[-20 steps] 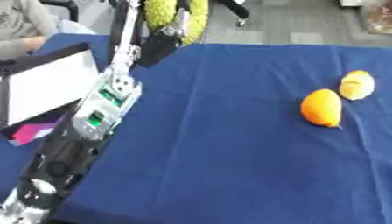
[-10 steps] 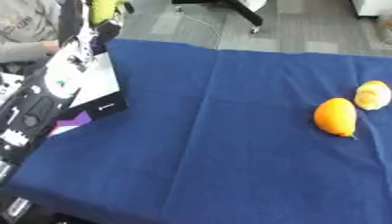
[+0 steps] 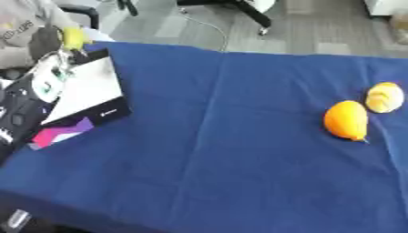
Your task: Pick up the objects with one hand, pass them to the other hand, and then place them into the box on the other side of the table.
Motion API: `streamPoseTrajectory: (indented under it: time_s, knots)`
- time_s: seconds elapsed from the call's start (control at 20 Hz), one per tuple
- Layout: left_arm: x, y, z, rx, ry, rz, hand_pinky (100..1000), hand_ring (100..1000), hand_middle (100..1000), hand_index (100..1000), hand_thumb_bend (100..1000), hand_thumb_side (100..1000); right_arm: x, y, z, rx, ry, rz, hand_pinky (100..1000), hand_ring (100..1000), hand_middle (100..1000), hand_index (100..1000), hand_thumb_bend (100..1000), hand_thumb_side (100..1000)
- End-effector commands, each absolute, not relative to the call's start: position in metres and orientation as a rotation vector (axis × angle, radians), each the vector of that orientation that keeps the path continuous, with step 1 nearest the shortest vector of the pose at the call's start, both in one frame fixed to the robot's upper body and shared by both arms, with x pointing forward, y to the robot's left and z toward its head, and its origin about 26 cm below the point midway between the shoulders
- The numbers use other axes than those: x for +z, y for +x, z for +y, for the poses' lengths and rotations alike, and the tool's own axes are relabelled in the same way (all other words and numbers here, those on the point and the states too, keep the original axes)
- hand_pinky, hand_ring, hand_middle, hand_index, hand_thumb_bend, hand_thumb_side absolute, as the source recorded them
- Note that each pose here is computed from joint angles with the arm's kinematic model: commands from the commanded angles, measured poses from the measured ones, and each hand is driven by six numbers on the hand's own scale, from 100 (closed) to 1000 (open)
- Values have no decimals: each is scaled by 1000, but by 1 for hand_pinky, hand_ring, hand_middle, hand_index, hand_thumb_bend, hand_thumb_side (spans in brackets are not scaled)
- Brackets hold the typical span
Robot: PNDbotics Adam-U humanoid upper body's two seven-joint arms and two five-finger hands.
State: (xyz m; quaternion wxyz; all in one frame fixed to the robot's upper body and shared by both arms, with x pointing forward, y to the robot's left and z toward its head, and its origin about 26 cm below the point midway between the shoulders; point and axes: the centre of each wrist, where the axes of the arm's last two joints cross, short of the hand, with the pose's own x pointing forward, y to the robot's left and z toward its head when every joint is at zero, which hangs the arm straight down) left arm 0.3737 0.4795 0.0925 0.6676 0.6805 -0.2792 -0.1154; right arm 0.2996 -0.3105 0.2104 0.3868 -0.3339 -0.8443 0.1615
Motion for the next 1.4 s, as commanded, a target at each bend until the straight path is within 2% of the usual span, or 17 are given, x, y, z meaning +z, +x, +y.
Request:
streamPoseTrajectory:
  time_s: [0.05,0.1,0.15,0.25,0.3,0.35,0.5,0.7,0.85,1.05,1.4]
  knots:
    - [95,364,507,-299,1526,-517,307,226,179,473,106,100,220,296,-311,420,-873,-2176,778,692,610,818,100,601]
    - [90,362,509,-322,1491,-489,326,242,194,487,201,100,220,296,-311,420,-874,-2176,778,692,610,818,100,601]
    - [86,361,511,-344,1453,-467,382,290,240,528,196,100,220,296,-311,420,-874,-2175,778,692,610,818,100,600]
    - [82,359,513,-394,1352,-431,561,455,421,672,319,100,220,296,-311,421,-874,-2173,778,692,610,818,100,600]
    - [83,359,514,-416,1307,-422,627,519,498,727,389,158,220,296,-311,422,-874,-2172,778,692,609,818,100,599]
    - [86,360,514,-436,1274,-419,689,598,590,789,493,303,220,296,-311,423,-874,-2171,778,692,610,818,100,599]
    - [102,364,511,-466,1247,-452,747,698,700,853,615,490,219,296,-311,423,-875,-2168,777,691,609,818,100,599]
    - [125,369,505,-451,1262,-549,771,745,757,899,722,623,219,296,-312,420,-876,-2164,776,690,608,818,100,600]
    - [142,371,495,-443,1317,-646,789,768,783,908,851,684,218,296,-312,418,-875,-2162,776,690,607,817,100,602]
    - [177,374,475,-433,1418,-828,782,757,780,911,870,688,217,296,-312,412,-878,-2159,775,688,605,816,100,603]
    - [249,361,407,-398,1644,-1261,782,750,774,907,893,572,215,294,-316,393,-898,-2131,774,687,603,818,100,603]
